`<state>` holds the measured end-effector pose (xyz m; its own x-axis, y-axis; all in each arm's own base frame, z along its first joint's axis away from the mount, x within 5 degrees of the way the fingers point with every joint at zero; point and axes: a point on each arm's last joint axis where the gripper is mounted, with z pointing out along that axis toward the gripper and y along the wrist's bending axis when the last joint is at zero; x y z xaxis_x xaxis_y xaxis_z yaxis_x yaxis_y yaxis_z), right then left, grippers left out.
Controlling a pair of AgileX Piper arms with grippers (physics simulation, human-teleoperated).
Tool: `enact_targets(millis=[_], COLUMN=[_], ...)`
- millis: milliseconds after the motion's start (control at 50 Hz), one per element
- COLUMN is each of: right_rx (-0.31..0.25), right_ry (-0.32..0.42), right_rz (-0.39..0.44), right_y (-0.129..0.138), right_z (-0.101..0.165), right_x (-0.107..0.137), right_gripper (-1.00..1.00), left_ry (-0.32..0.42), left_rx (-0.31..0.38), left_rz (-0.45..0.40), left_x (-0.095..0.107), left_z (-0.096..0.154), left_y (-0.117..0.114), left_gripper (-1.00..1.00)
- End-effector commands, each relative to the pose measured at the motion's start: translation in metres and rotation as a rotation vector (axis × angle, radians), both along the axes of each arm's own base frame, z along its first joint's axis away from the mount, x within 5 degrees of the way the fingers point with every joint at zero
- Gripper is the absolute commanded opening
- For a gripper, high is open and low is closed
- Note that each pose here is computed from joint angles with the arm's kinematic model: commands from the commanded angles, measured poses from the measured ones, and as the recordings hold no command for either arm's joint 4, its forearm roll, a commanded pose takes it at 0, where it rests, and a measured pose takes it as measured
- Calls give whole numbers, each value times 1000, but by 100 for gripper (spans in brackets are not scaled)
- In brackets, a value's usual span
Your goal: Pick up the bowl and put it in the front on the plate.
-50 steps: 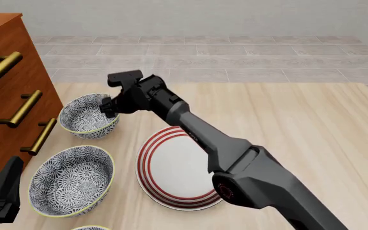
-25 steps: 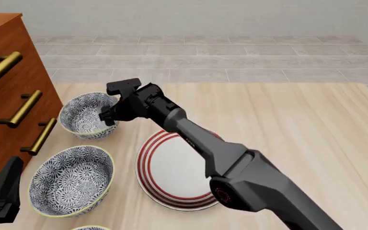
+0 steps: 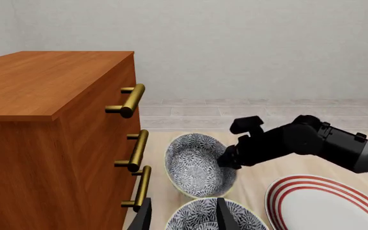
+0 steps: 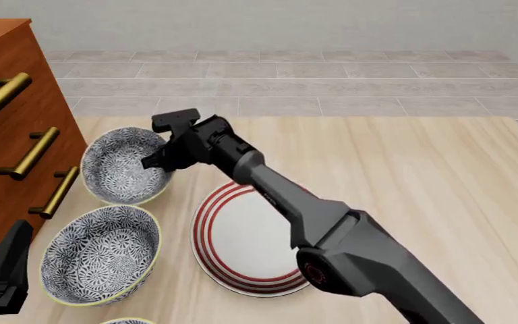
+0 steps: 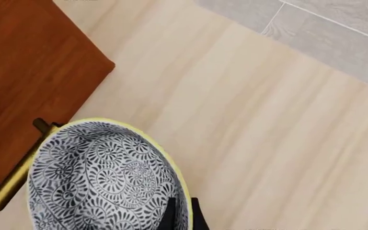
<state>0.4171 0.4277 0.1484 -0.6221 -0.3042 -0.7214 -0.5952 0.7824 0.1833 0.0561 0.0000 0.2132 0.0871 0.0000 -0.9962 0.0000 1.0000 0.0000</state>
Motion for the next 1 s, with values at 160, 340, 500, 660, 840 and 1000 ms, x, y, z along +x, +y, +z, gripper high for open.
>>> enact_targets(millis=[160, 340, 500, 660, 840, 1000], right_rx=[-28, -27, -28, -26, -28, -27], right_ry=[-5, -14, -23, -31, -39, -49], right_rz=[-38, -38, -39, -41, -38, -39], right_y=[-18, -22, -26, -30, -33, -37], right_z=[10, 22, 33, 44, 52, 65], right_x=[14, 15, 16, 17, 17, 17], right_gripper=[-100, -100, -100, -100, -100, -100], left_ry=[0, 0, 0, 0, 0, 0], left_rx=[0, 0, 0, 0, 0, 0], left_rz=[0, 0, 0, 0, 0, 0], left_x=[0, 0, 0, 0, 0, 0], left_z=[0, 0, 0, 0, 0, 0], left_y=[0, 0, 0, 0, 0, 0], left_gripper=[100, 100, 100, 100, 100, 100])
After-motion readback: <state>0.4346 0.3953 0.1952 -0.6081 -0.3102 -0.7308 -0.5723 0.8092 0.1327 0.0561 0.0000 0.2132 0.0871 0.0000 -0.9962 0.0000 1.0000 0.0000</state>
